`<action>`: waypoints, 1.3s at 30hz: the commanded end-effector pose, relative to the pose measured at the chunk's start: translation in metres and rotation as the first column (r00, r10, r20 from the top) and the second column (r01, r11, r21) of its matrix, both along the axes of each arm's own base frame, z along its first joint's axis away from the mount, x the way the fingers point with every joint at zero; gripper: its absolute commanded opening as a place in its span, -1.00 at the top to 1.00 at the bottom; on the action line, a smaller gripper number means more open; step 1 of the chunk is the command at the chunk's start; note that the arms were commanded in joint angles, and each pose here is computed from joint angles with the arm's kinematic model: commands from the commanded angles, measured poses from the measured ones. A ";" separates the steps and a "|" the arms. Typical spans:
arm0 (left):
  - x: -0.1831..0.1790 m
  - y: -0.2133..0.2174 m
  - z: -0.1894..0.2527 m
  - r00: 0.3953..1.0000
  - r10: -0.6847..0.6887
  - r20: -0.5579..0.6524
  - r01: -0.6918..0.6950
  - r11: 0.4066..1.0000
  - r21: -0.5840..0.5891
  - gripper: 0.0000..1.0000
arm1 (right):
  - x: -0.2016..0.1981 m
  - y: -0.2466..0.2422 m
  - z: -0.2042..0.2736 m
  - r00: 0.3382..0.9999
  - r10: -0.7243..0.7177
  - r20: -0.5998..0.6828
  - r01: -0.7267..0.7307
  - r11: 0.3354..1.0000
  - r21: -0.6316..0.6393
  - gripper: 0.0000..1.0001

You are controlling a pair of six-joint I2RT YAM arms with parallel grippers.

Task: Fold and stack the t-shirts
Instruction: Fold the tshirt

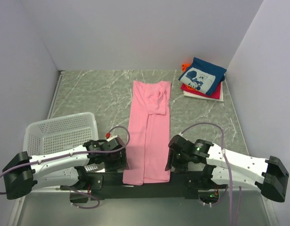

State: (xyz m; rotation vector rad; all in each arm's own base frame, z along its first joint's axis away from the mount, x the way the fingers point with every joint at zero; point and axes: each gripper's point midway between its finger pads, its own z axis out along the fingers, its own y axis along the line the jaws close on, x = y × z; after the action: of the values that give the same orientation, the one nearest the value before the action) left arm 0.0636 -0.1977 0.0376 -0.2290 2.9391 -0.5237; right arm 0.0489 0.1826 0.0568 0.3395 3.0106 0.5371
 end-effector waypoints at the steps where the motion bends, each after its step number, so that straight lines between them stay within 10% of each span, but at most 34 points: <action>1: 0.001 -0.017 0.009 0.999 -0.036 -0.017 0.035 0.999 -0.041 -0.39 | -0.004 0.004 0.004 1.000 -0.005 -0.021 0.005 1.000 -0.014 -0.14; 24: -0.036 -0.013 -0.004 0.992 -0.042 -0.116 0.031 0.994 -0.100 -0.34 | -0.032 0.014 -0.040 0.996 0.032 -0.084 -0.032 0.999 -0.001 0.08; 39: -0.046 -0.011 -0.015 0.986 -0.059 -0.159 0.049 0.997 -0.063 -0.10 | -0.034 0.013 -0.047 0.994 0.035 -0.101 -0.037 0.999 -0.017 0.85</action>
State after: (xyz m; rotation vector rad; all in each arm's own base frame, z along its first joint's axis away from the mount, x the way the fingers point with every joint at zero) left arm 0.0202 -0.2063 0.0232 -0.1907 3.0878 -0.6067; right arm 0.0129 0.1953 0.0126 0.3153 3.1388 0.5128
